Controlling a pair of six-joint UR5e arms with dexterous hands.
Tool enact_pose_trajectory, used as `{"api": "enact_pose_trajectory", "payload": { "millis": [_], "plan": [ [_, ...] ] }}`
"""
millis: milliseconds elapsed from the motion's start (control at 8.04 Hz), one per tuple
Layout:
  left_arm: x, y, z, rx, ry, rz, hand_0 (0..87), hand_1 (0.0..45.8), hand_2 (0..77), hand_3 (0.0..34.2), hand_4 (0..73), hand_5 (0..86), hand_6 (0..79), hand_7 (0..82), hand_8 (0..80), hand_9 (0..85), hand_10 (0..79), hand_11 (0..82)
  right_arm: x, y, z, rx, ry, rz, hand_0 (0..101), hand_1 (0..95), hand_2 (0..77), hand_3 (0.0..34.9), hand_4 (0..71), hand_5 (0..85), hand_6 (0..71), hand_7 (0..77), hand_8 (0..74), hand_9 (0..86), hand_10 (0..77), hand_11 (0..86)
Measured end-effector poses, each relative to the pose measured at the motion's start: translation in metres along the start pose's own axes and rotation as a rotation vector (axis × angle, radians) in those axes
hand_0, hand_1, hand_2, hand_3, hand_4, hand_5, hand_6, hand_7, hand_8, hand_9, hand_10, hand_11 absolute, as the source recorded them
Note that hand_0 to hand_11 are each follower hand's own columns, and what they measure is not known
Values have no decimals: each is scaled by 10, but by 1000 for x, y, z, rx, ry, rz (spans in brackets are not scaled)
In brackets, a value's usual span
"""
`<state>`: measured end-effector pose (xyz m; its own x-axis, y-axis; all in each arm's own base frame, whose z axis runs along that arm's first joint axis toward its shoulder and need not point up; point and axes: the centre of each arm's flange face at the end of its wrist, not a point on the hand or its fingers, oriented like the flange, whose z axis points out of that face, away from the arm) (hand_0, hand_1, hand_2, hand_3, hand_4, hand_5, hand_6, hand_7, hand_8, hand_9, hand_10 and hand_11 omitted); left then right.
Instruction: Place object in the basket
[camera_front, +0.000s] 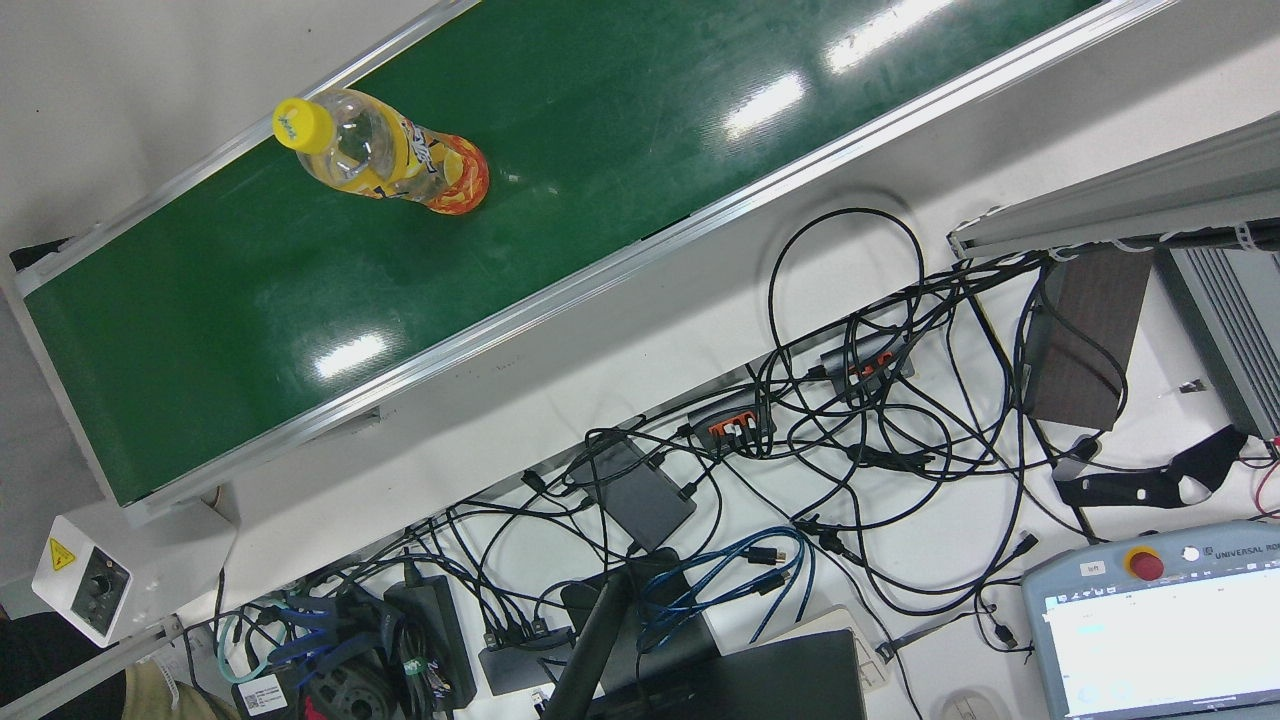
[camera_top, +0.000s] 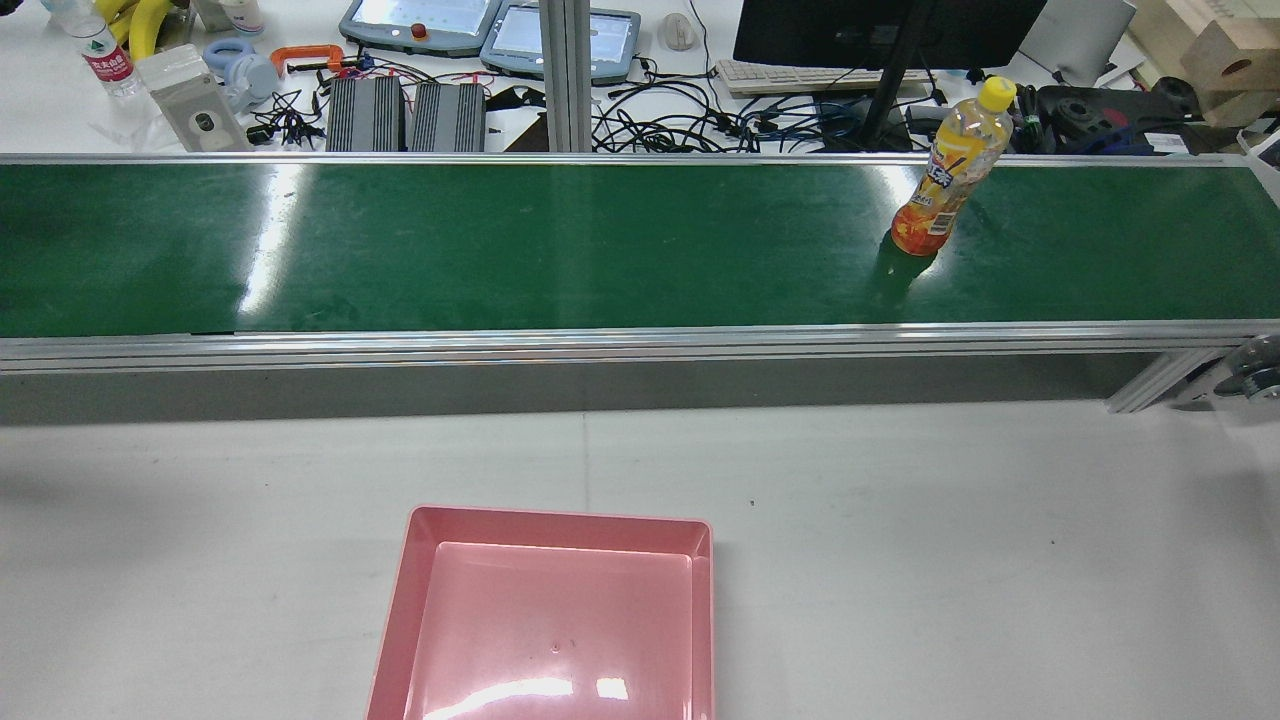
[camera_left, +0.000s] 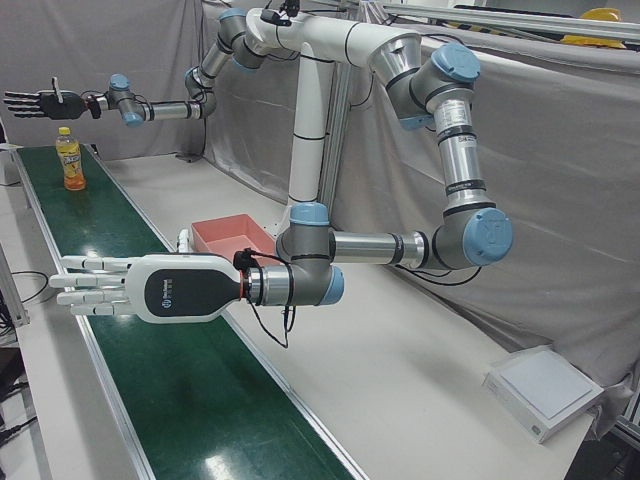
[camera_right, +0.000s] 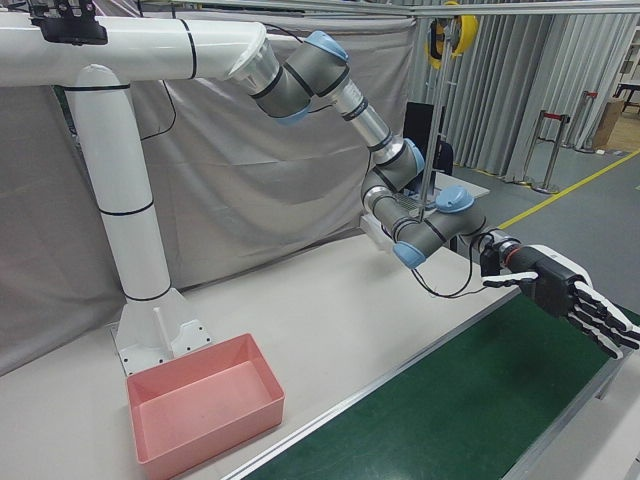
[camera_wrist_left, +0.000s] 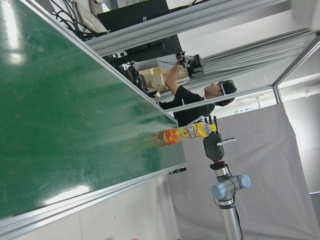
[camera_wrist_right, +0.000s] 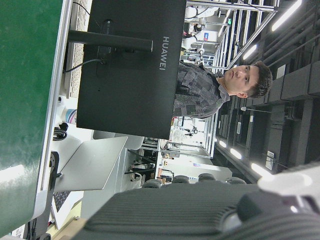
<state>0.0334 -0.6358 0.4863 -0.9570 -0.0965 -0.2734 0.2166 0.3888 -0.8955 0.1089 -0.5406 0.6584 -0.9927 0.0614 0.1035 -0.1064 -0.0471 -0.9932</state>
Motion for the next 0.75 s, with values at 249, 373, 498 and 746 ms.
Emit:
{"api": "enact_pose_trajectory", "payload": {
  "millis": [249, 373, 498, 746],
  "plan": [
    [0, 0, 0, 1, 1, -1, 575, 65, 5, 0, 55, 93, 11, 5, 5, 0, 38, 76, 0, 0, 0, 0, 0, 0, 1, 0, 5, 3, 0, 0, 0, 5, 0, 0, 0, 0],
    [0, -1, 0, 2, 1, 0, 575, 65, 0, 0, 55, 93, 11, 5, 5, 5, 38, 76, 0, 0, 0, 0, 0, 0, 1, 0, 5, 3, 0, 0, 0, 5, 0, 0, 0, 0],
    [0, -1, -1, 2, 0, 0, 575, 65, 0, 0, 55, 93, 11, 5, 5, 5, 38, 76, 0, 0, 0, 0, 0, 0, 2, 0, 5, 2, 0, 0, 0, 5, 0, 0, 0, 0],
    [-1, -1, -1, 3, -2, 0, 575, 65, 5, 0, 55, 93, 11, 5, 5, 0, 44, 76, 0, 0, 0, 0, 0, 0, 3, 0, 5, 2, 0, 0, 0, 5, 0, 0, 0, 0]
  ]
}}
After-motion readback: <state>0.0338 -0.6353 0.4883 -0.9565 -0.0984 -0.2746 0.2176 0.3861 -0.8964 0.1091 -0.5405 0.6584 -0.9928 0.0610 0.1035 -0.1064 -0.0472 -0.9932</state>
